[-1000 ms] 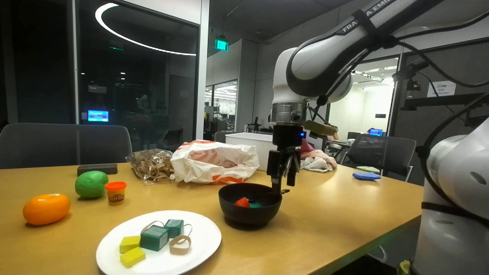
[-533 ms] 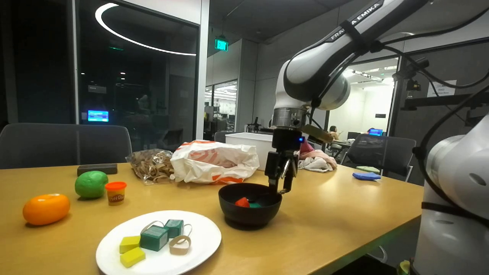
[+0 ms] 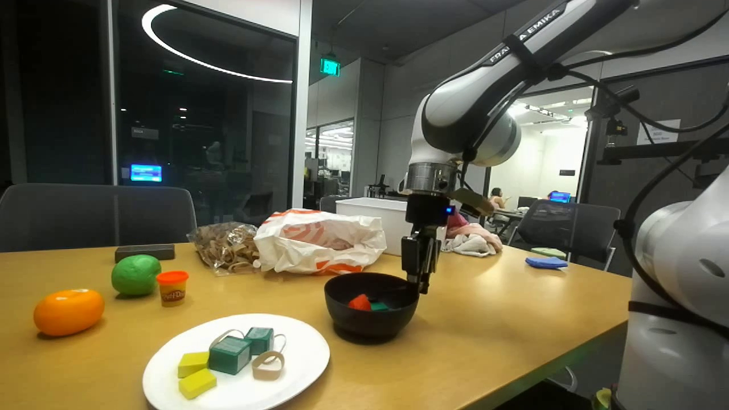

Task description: Use the spoon to move the red object in the black bowl to the white plate

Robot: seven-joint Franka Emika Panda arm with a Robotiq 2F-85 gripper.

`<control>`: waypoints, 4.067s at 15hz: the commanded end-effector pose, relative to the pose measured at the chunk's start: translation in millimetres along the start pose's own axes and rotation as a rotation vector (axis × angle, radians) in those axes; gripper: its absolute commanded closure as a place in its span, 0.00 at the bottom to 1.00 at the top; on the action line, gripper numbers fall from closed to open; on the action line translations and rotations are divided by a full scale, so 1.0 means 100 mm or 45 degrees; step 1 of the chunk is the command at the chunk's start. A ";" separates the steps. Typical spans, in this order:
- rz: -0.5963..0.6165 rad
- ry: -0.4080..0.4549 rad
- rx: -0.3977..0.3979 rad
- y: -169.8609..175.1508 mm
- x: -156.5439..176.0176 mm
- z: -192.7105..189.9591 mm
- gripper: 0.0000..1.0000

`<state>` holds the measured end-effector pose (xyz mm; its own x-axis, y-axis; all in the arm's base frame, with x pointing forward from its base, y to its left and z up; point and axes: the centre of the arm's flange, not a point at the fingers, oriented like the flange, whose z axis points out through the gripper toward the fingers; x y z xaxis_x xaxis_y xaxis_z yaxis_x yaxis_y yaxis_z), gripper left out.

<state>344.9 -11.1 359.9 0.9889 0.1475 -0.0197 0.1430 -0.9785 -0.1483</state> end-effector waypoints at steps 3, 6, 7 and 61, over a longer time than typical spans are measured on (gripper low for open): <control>-0.094 0.073 -0.002 -0.09 -0.03 -0.09 0.90; -0.101 0.071 0.002 -0.09 -0.01 -0.11 0.90; -0.097 0.071 0.000 -0.09 -0.01 -0.11 0.90; -0.501 -0.707 -0.678 -1.43 0.82 -0.03 0.90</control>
<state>405.1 152.9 388.6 0.7281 0.3783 -0.5716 0.5974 -0.7591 0.2587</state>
